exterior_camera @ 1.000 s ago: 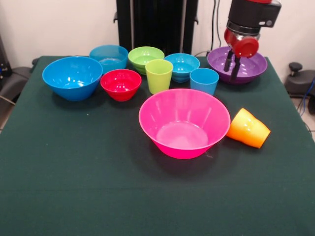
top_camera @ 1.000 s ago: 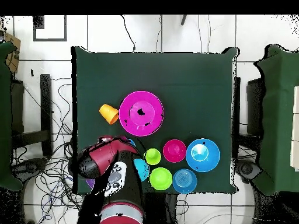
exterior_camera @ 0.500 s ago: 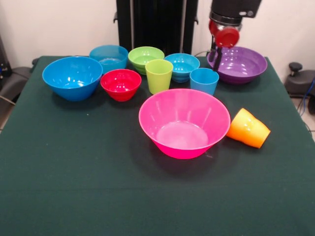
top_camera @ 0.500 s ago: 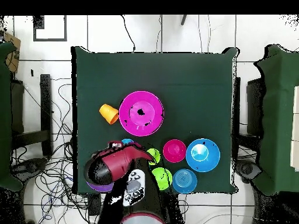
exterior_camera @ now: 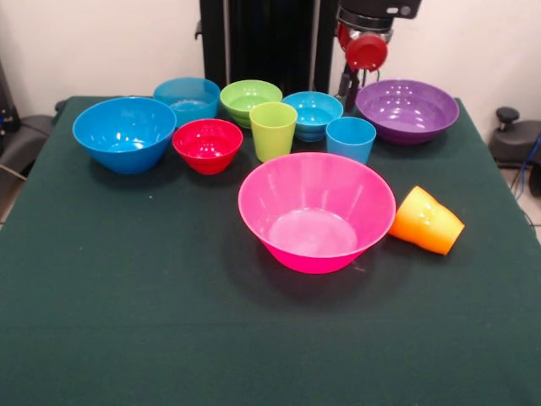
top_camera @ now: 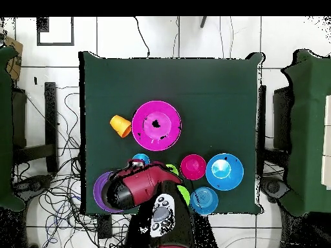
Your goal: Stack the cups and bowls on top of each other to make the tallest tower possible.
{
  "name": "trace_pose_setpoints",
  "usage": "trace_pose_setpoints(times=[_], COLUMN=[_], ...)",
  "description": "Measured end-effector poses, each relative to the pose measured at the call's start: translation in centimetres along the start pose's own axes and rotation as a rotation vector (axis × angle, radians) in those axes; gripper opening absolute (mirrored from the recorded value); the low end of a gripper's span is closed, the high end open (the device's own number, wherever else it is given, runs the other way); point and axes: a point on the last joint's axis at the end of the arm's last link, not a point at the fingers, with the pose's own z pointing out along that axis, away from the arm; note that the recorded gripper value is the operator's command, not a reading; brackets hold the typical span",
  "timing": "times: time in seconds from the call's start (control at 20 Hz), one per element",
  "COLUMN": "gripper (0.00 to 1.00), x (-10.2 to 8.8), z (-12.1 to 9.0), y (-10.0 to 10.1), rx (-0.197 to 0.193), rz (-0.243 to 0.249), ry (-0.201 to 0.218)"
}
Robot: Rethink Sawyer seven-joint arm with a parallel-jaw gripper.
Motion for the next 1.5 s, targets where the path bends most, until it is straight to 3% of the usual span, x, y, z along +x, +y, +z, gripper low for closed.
trace_pose_setpoints(times=[0.75,1.05,1.5], gripper=[1.00,1.00,1.00], x=[5.4,5.6,4.0], z=[2.8,3.7,6.1], y=[-4.8,-5.8,-6.3], rx=[0.080,0.101,0.127], rz=[-0.146,-0.164,-0.150], ry=[-0.021,-0.038,-0.071])
